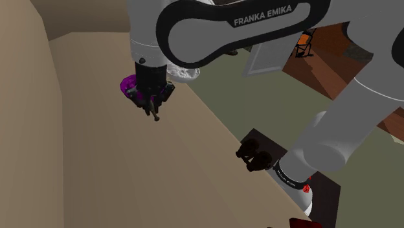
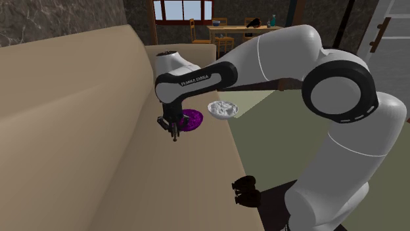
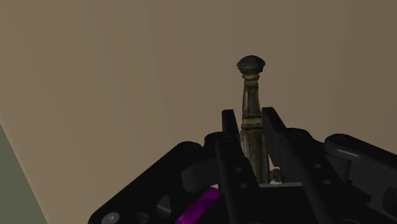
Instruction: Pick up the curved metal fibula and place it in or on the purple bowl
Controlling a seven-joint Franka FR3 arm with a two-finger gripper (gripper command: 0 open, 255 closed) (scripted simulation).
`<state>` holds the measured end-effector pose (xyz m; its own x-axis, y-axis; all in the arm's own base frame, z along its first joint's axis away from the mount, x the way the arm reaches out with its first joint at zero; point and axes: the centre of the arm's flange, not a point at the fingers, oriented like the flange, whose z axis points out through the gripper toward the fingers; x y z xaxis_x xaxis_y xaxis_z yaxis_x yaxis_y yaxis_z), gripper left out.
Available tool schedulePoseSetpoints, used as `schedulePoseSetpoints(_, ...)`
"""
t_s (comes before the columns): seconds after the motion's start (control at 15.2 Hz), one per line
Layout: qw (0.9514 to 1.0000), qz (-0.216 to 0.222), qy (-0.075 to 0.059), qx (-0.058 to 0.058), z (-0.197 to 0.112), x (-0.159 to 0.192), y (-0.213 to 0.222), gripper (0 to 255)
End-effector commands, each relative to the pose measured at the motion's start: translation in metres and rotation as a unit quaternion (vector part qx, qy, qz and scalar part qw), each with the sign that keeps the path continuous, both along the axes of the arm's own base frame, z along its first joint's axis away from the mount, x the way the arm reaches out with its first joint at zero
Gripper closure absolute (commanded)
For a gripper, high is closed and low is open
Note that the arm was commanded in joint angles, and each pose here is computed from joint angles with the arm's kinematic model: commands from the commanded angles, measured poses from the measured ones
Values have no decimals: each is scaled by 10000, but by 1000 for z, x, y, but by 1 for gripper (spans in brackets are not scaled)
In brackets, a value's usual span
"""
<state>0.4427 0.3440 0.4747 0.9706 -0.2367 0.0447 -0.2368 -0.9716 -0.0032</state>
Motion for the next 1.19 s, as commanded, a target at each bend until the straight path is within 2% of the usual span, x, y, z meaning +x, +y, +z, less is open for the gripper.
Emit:
schedulePoseSetpoints(0.0,10000,0,1,-1,11,0,0,255)
schedulePoseSetpoints(1.12,10000,0,1,-1,97,0,0,255)
